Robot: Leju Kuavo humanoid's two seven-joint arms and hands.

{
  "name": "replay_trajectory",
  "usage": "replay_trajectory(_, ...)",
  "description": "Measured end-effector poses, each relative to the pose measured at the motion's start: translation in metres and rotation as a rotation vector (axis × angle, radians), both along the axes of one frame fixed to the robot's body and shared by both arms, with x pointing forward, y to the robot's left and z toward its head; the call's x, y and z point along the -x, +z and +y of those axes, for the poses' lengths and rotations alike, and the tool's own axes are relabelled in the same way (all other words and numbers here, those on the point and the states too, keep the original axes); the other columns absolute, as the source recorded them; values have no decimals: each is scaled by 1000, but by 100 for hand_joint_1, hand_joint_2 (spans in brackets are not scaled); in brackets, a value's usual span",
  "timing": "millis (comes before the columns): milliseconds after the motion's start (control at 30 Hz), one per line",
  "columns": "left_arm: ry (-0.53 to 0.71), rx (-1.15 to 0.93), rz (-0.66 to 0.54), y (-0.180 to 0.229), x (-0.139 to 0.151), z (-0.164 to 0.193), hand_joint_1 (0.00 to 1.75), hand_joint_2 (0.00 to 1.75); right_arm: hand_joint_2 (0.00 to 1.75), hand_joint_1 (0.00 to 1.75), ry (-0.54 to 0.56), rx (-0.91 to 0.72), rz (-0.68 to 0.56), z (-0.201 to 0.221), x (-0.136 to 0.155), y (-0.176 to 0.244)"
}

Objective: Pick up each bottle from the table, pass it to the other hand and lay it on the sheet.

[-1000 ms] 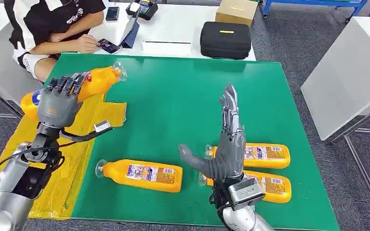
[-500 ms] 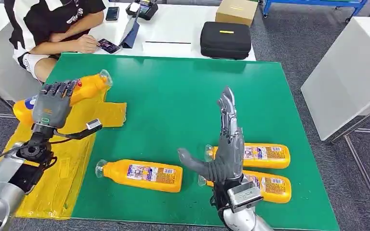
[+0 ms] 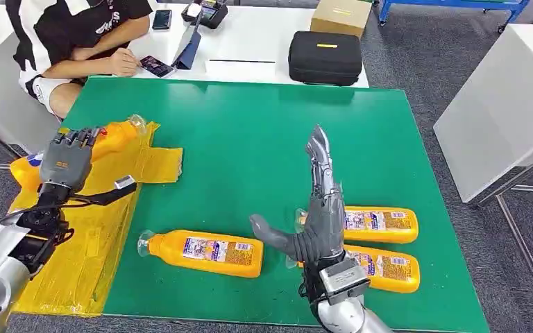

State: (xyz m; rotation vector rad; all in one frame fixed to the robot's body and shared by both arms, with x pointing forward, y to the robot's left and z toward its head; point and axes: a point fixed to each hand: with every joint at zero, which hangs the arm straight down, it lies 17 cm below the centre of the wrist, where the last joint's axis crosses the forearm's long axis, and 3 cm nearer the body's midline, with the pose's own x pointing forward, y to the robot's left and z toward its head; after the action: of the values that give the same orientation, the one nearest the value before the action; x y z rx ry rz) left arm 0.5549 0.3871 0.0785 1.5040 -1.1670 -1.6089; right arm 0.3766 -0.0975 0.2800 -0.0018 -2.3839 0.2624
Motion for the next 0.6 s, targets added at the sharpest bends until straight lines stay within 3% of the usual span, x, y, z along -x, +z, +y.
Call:
replay_trajectory(400, -103, 85, 176, -55, 29, -25, 175, 175, 175, 0, 20, 38, 4, 8, 1, -4)
replay_trajectory(433, -113, 95, 182, -57, 31, -28, 143, 175, 175, 0, 21, 40, 5, 8, 1, -4)
replay_trajectory(467, -122, 105, 186, -59, 33, -30, 16, 175, 175, 0, 22, 41, 5, 8, 1, -4)
replay_trajectory(600, -130, 121, 197, -65, 39, -34, 16, 175, 175, 0, 25, 41, 8, 9, 1, -4)
